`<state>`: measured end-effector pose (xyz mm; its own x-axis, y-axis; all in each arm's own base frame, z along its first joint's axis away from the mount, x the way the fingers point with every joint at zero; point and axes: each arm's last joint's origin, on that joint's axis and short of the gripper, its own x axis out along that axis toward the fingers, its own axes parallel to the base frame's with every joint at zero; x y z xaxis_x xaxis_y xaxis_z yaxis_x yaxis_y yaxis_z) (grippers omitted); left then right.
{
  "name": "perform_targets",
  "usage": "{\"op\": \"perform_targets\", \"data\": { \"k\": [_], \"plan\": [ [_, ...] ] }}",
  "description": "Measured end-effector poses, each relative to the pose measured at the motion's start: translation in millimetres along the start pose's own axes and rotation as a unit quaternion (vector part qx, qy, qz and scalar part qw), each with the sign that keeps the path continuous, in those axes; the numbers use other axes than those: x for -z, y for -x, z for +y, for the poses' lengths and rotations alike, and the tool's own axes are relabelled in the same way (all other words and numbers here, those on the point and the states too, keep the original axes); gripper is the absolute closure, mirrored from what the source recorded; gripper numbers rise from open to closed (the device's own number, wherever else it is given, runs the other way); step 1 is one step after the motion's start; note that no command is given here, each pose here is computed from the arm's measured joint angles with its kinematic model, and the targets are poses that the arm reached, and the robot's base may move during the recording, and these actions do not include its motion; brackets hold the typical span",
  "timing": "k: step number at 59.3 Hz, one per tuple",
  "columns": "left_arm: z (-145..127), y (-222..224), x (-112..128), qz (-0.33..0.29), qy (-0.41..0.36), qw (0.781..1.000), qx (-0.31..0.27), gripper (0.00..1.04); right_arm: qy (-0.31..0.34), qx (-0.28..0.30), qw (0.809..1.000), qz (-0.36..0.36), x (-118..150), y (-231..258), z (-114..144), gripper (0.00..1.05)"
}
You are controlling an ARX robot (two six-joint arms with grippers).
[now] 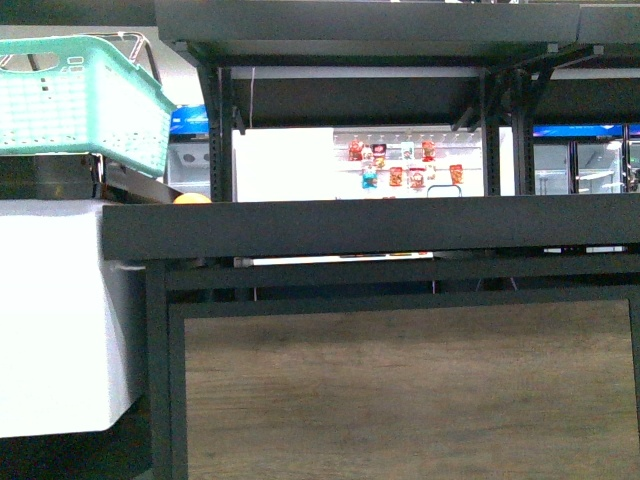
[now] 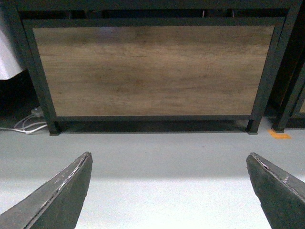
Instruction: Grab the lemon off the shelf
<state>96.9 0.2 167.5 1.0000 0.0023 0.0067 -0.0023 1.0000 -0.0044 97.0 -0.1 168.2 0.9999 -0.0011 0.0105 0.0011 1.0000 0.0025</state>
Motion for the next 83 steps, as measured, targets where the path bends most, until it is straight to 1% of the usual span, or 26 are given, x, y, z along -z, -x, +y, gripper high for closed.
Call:
{"op": "perform_targets", "data": {
  "k": [83],
  "plan": [
    [0.0,0.0,0.0,0.0,0.0,1.0,0.0,0.08,0.0,-0.001,1.0,0.0,0.0,0.0,0.0,0.07]
  ]
}}
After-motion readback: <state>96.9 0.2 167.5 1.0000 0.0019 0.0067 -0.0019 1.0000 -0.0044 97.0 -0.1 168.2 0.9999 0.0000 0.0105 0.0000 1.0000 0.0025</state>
